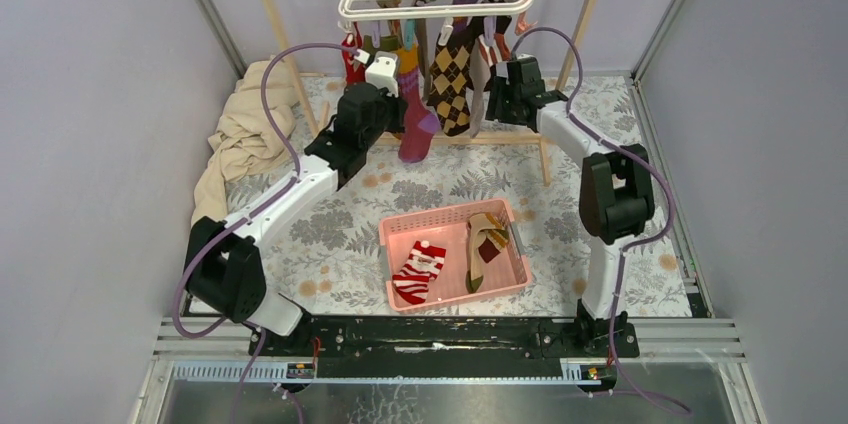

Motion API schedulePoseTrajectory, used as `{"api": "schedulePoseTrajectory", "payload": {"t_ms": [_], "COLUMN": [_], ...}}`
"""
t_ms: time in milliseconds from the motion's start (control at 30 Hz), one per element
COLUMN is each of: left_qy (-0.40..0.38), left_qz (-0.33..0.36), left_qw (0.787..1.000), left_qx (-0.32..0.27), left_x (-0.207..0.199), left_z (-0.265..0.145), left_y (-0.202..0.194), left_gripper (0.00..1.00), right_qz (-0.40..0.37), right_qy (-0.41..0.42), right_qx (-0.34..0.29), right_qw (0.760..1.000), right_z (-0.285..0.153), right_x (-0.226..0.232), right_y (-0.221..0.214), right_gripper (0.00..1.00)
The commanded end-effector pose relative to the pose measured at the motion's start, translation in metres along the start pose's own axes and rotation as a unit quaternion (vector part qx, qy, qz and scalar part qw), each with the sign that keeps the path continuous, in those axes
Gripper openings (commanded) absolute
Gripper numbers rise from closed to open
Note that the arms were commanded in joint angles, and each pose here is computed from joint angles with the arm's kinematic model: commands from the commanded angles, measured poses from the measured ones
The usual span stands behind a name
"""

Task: Remove the socks clipped to the hanger
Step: Adjust the clothesline at the center of the board.

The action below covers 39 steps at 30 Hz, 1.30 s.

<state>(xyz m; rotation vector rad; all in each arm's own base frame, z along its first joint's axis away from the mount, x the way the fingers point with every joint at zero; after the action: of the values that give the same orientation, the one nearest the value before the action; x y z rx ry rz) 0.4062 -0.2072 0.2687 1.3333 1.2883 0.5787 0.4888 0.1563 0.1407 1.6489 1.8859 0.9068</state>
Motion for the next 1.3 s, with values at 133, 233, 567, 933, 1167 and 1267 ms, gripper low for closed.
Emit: {"api": "schedulePoseTrajectory", "payload": {"t_ms": [133,233,567,933,1167,1267], "left_qy": [-0.008,-0.008,-0.006,-0.014,-0.019,-0.021], "left_qz": [0.007,0.005,-0.011,-0.033,-0.037,-0.039], "left_qw": [1.000,1.000,1.000,0.999,0.999,0.999], "left_qx": [-0.024,-0.023,-0.014,-0.002,0.002,0.005], "left_x": [0.000,0.000,0.001,-0.003,-0.012,-0.015], "left_z": [0.004,0.000,-0.019,-0.039,-0.052,-0.056], "left_y": [0.019,0.019,0.016,0.004,-0.002,-0.005], "left_gripper": [0.05,0.05,0.05,0.05,0.05,0.05], "right_qz": [0.008,0.008,0.005,-0.014,-0.024,-0.025], "right_qy": [-0.015,-0.015,-0.012,-0.005,0.001,0.002], "right_qx": [0.028,0.036,0.070,0.104,0.112,0.112], "right_qw": [0.999,0.999,0.997,0.994,0.993,0.993], "right_z": [0.036,0.044,0.053,0.051,0.042,0.034], "right_x": [-0.001,-0.001,-0.002,0.005,0.010,0.010], "right_y": [-0.004,-0.008,-0.031,-0.051,-0.056,-0.059], "right_gripper": [0.59,0.59,0.59,0.59,0.59,0.59]}}
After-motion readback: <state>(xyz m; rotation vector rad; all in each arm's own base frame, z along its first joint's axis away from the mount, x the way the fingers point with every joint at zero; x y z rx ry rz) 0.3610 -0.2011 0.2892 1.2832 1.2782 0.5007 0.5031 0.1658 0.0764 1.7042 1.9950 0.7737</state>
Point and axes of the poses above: each gripper's point midway between its finger pads, its own z axis out along the fingers, its own x axis along the line the jaws close on, y = z × x, the point moved 3 cm from there along -z, back along the fingers, and after that the axes turned 13 degrees about -z, right-handed, at the moved point
